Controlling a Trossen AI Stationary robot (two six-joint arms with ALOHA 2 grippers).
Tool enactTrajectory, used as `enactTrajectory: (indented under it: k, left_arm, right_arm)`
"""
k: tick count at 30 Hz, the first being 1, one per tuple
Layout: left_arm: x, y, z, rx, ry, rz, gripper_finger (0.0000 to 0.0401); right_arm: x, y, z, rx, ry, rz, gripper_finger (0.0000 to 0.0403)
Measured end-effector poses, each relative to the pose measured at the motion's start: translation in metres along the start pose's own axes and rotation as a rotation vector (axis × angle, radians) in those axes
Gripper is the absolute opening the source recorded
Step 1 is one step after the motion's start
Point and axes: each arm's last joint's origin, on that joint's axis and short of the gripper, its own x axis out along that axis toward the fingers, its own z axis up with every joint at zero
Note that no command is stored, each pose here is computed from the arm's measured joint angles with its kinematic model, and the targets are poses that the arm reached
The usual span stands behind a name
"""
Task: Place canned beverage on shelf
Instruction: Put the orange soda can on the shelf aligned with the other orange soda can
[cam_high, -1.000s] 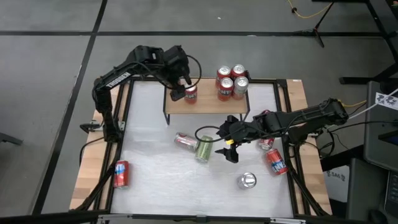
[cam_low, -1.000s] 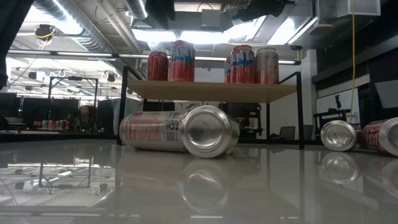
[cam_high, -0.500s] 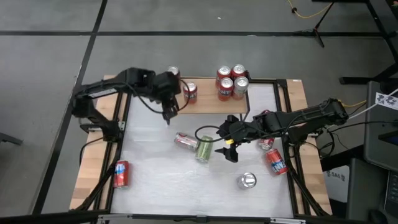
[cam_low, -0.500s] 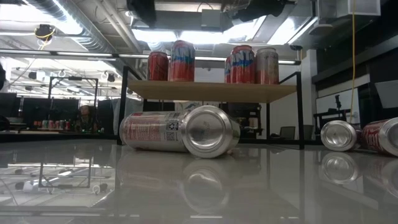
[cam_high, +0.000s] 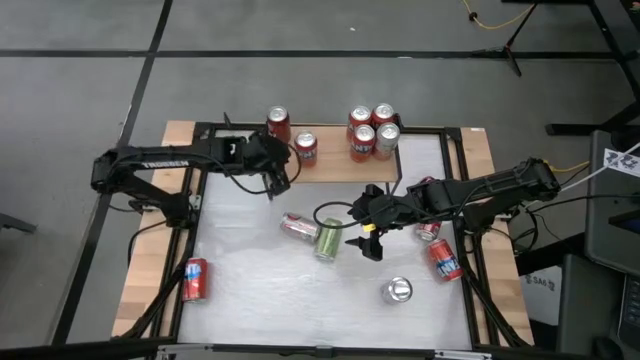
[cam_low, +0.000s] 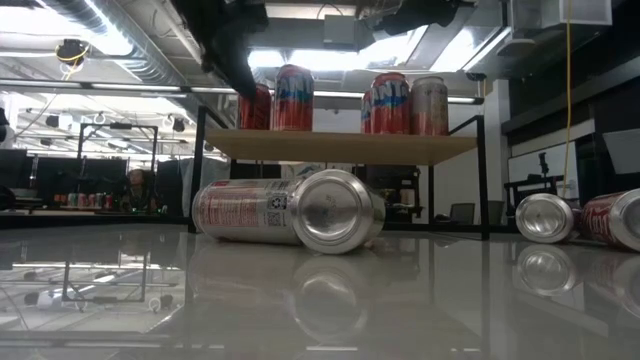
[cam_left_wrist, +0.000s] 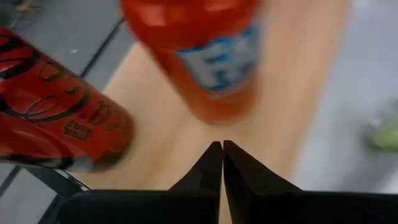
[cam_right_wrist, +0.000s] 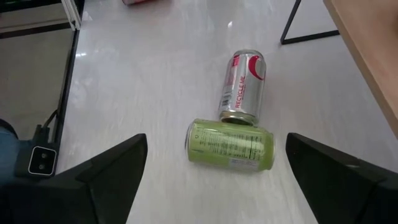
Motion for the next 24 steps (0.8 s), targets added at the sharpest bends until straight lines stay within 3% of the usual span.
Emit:
enactTrajectory:
  k: [16, 24]
  left_arm:
    - [0.017, 0.005, 0.018, -0.078, -0.190, 0.016, 0.0000]
    - [0.056, -0.003, 0.026, -0.075, -0.221, 0.007, 0.0000]
  right_arm:
    - [0.000, -0.001, 0.001, 0.002, -0.018, -0.043, 0.0372]
    - [0.000, -0.001, 0.001, 0.002, -0.022, -0.042, 0.0372]
